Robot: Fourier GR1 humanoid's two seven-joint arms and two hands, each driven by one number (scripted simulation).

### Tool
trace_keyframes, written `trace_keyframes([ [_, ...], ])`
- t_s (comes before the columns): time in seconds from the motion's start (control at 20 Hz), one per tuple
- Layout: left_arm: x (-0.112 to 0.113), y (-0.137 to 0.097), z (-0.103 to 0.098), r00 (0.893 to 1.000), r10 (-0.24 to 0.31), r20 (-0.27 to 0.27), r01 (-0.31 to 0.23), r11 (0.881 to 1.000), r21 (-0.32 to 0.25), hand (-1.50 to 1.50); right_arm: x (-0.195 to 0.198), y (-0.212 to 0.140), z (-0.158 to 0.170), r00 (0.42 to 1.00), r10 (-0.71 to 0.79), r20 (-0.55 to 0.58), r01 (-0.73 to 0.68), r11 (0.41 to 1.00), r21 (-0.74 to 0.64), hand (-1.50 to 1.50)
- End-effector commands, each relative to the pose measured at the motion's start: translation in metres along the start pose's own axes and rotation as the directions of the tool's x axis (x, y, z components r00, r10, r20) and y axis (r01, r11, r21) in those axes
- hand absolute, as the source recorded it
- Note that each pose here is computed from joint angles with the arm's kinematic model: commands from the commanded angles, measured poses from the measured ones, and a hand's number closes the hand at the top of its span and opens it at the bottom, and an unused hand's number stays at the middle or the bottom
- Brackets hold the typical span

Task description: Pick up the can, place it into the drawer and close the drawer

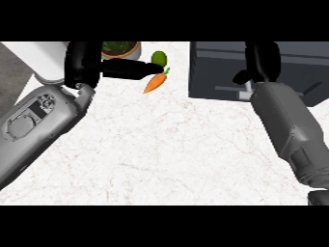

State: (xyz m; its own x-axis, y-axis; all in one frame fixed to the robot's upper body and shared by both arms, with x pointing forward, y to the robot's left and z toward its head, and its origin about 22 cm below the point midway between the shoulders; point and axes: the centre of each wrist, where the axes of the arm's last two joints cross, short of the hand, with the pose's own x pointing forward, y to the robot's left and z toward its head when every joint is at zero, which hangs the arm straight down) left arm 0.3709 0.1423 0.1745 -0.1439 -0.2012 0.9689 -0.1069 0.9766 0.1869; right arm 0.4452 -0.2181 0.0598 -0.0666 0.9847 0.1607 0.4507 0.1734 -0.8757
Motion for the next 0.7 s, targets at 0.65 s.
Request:
trace_keyframes([
  [0.65,-0.024,0.018,0.022,1.000,-0.002,-0.011,0.002,1.000,0.001,-1.50,0.044,-0.018,-0.033,0.944,-0.330,0.006,0.330,0.942,-0.067,-1.50],
])
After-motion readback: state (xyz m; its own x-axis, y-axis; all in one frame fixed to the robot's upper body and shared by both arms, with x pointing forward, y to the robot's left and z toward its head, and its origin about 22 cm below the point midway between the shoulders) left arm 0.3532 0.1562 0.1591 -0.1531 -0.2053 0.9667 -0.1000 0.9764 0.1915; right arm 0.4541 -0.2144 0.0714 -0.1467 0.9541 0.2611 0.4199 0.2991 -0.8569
